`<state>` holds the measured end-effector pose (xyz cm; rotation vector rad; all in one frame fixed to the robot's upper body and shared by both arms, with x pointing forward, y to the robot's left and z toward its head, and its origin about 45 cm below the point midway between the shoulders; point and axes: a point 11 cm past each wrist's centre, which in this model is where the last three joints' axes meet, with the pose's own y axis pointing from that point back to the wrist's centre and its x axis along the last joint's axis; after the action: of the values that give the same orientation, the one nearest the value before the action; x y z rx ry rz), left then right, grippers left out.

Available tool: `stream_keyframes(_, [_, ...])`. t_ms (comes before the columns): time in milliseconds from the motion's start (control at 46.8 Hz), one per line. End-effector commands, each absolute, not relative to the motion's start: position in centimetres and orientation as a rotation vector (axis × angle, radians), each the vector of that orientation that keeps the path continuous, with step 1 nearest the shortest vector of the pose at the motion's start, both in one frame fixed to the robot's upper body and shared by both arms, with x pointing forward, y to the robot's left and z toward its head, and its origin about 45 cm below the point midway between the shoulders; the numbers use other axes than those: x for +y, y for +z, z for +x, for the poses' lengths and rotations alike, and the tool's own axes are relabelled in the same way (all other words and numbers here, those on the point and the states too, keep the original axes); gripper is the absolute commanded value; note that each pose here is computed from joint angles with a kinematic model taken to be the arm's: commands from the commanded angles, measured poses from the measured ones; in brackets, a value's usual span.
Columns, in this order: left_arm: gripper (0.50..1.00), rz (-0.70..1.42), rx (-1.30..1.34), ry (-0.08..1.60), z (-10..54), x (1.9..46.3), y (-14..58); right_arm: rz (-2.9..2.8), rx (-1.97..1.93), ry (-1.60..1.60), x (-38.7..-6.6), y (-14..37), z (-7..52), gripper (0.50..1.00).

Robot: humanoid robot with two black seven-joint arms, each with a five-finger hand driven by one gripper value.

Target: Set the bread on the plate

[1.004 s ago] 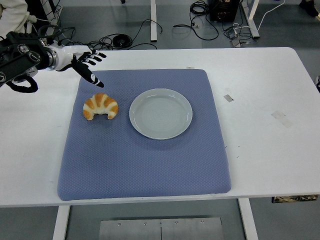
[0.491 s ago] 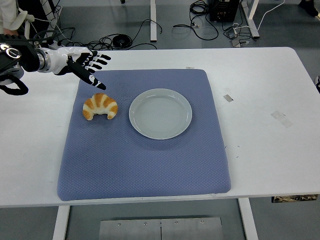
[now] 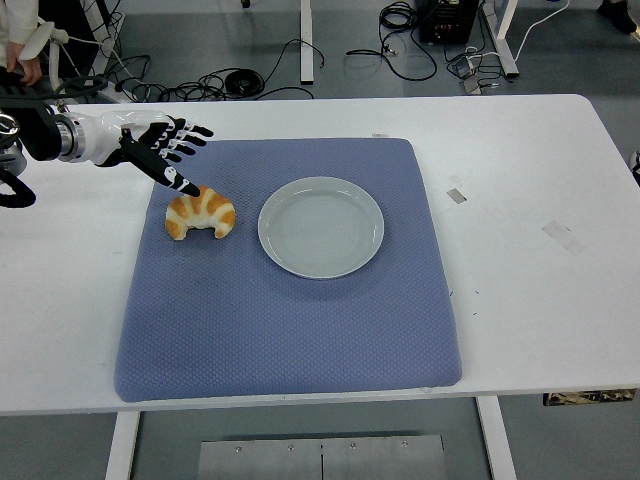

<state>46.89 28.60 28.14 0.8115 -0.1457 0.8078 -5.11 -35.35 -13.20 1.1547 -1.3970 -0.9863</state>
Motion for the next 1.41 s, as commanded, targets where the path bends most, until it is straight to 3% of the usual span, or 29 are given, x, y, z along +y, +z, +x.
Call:
stream_keyframes(0, [0.992,0.813,-0.142,0.829,46.9,29.7,28.4,1.154,-1.397,-0.986,-35.4,-13.2,-5.1,1.0])
stream_keyframes(662, [0.992,0.749,-0.08,0.877,46.8,30.0,27.7,1.154,-1.397,-0.986,-35.4,-13.2,-5.1,1.0])
stream_keyframes(1389, [0.992,0.799,-0.099,0.806,46.6,29.7,28.7,1.154,-1.397,-0.986,-35.4,-13.2,-5.1,1.0])
